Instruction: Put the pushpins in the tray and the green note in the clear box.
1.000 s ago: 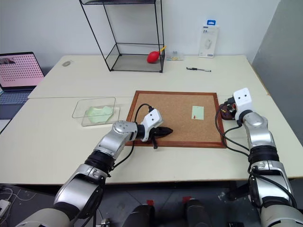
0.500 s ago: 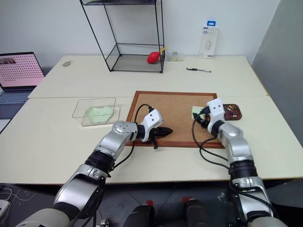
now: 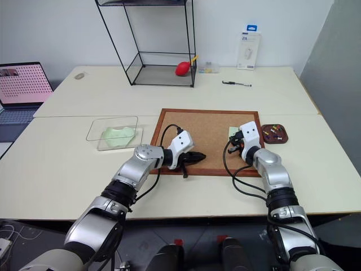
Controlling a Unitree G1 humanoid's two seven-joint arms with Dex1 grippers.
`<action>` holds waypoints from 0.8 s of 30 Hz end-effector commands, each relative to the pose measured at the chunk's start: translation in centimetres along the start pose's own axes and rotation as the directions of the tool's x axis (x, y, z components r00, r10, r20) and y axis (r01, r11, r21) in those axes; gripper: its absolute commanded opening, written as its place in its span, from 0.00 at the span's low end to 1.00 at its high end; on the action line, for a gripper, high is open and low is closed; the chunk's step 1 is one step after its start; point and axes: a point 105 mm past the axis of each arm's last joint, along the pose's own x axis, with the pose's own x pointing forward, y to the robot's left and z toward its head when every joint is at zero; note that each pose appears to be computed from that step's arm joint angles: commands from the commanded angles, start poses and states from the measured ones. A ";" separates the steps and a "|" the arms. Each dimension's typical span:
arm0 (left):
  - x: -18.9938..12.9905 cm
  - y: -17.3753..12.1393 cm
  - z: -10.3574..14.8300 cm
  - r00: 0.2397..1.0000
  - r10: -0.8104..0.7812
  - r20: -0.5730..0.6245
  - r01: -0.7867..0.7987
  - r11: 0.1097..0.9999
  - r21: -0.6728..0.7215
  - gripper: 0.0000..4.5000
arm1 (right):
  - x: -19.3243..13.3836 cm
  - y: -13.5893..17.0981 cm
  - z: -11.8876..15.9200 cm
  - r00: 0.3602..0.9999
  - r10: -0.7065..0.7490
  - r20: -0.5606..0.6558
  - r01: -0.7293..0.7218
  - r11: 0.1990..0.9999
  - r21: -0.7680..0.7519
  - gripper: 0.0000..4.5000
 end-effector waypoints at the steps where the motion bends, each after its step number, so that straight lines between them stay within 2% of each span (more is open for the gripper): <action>1: -0.2 -0.9 -5.2 0.985 -0.007 -0.174 -0.009 0.996 -0.089 0.00 | -0.1 -0.1 1.5 0.999 0.005 0.042 -0.004 1.000 -0.028 0.01; 9: -0.1 -0.9 -5.2 0.984 -0.007 -0.175 -0.008 0.996 -0.086 0.00 | -0.6 0.8 4.0 0.989 0.045 0.138 -0.041 0.999 -0.031 0.01; 24: -0.1 -1.0 -5.3 0.983 -0.012 -0.181 -0.004 0.996 -0.086 0.00 | -1.3 1.3 6.2 0.979 0.060 0.194 -0.054 0.998 -0.036 0.01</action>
